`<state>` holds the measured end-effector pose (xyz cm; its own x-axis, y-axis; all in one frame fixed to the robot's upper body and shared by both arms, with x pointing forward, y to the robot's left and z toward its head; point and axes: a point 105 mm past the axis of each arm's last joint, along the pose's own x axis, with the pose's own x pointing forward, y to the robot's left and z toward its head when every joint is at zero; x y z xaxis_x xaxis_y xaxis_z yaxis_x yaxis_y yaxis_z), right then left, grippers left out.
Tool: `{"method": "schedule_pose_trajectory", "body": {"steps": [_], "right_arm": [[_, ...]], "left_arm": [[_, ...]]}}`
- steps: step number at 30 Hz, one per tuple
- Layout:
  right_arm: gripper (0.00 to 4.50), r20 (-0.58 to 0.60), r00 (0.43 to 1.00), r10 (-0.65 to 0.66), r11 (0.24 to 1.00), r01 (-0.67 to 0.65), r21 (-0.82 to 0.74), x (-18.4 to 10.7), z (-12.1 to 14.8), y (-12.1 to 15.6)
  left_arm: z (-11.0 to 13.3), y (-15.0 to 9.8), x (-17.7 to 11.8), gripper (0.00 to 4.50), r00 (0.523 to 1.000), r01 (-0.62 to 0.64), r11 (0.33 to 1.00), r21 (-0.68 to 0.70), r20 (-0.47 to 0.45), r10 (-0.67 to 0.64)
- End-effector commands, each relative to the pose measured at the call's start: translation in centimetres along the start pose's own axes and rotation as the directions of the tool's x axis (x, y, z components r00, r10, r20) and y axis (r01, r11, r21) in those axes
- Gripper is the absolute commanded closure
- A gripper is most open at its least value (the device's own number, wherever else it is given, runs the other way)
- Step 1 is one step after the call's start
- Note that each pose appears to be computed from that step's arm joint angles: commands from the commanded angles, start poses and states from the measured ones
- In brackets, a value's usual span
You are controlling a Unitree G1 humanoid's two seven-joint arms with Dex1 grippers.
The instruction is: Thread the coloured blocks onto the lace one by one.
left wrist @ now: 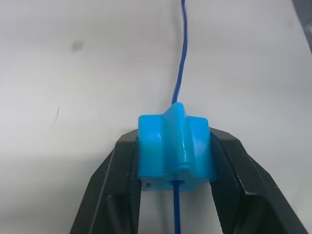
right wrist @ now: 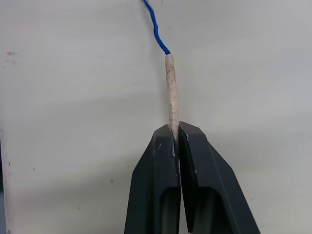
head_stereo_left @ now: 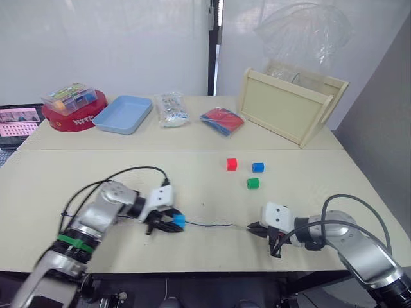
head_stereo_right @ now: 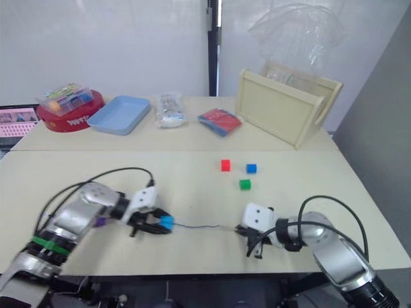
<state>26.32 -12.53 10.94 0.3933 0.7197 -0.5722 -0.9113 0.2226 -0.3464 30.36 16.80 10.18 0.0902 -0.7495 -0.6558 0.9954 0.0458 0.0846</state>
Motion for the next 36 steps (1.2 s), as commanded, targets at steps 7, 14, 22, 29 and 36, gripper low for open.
{"method": "schedule_pose_trajectory", "body": {"steps": [7,14,22,29,36], "right_arm": [[4.5,-0.002,1.0,0.026,0.999,-0.026,-0.021,0.2,0.5,0.9],[4.5,-0.002,0.999,0.035,0.999,-0.035,-0.019,0.5,0.3,1.0],[4.5,0.01,0.999,0.048,0.999,-0.048,-0.026,1.1,0.6,1.0],[4.5,0.011,0.998,0.064,0.998,-0.064,-0.016,1.4,0.7,1.2],[4.5,0.0,0.998,0.07,0.997,-0.07,-0.019,2.1,0.9,1.0]], "left_arm": [[-7.3,-0.9,-7.9,3.11,0.959,-0.077,0.99,-0.115,-0.281,0.042],[-7.3,0.2,-10.1,3.11,0.942,-0.126,0.989,-0.083,-0.324,0.093],[-5.2,0.5,-9.3,1.14,0.967,-0.116,0.992,-0.043,-0.232,0.103],[0.8,0.5,-7.4,0.17,0.998,-0.058,0.998,-0.026,-0.019,0.058],[5.2,-1.5,-0.9,0.17,0.981,0.045,0.999,0.02,0.189,-0.048]]}}
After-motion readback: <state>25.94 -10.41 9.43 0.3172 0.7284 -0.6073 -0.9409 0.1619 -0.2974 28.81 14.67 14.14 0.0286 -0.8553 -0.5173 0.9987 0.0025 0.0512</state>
